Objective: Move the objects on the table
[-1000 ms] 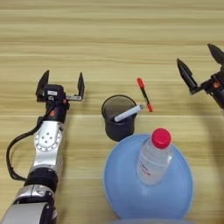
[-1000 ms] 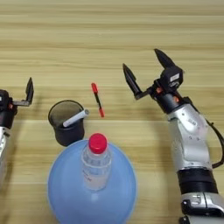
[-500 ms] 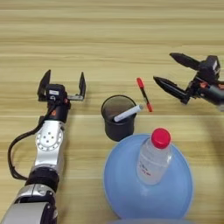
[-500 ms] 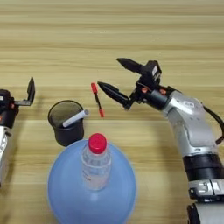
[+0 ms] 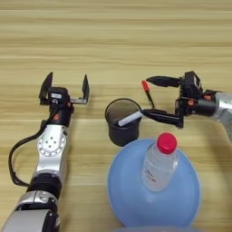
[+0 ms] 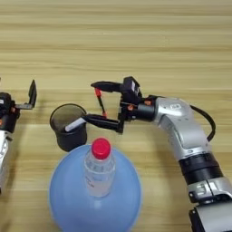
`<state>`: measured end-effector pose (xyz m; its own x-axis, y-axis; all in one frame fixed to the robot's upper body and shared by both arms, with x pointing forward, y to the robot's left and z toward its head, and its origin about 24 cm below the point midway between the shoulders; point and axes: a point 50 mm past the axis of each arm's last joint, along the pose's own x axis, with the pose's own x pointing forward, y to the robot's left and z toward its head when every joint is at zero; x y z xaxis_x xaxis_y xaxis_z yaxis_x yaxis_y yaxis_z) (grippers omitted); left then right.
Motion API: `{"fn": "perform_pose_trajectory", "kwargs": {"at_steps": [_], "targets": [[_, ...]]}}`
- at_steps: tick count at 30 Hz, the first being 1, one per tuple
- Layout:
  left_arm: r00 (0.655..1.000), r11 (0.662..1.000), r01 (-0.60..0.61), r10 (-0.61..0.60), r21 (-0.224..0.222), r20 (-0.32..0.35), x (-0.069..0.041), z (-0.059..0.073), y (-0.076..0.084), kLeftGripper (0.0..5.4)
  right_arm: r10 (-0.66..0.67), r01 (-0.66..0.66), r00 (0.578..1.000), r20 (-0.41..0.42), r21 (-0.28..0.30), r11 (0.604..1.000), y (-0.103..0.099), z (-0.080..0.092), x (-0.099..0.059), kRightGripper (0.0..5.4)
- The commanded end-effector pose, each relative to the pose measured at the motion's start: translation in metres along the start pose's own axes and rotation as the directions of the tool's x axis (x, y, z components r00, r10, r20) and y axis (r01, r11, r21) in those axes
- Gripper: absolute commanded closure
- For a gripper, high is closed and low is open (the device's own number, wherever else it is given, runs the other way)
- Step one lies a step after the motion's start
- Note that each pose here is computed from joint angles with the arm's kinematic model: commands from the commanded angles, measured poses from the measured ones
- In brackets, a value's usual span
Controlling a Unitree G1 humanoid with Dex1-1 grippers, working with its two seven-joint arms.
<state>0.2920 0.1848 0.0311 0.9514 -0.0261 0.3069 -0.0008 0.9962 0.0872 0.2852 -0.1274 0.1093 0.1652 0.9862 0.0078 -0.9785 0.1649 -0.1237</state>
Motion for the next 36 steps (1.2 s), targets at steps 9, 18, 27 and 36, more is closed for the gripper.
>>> {"fn": "perform_pose_trajectory", "kwargs": {"at_steps": [9,18,27,36], "targets": [[1.0,1.0,0.012,-0.012,0.007,0.001,0.001,-0.001,-0.003,0.0,0.025,-0.031,0.998,-0.058,-0.1,0.995,0.013,-0.019,0.012,0.22],[1.0,1.0,0.011,-0.011,0.006,0.004,0.0,0.0,-0.003,0.0,0.02,-0.026,0.998,-0.06,-0.103,0.994,0.013,-0.022,0.014,1.3],[1.0,1.0,0.012,-0.012,0.005,0.005,0.0,0.0,-0.003,0.0,0.013,-0.019,0.998,-0.061,-0.104,0.994,0.011,-0.022,0.014,2.35],[1.0,1.0,0.012,-0.012,0.004,0.004,0.001,0.0,-0.004,0.0,0.014,-0.021,0.998,-0.066,-0.104,0.994,0.01,-0.022,0.015,3.3]]}}
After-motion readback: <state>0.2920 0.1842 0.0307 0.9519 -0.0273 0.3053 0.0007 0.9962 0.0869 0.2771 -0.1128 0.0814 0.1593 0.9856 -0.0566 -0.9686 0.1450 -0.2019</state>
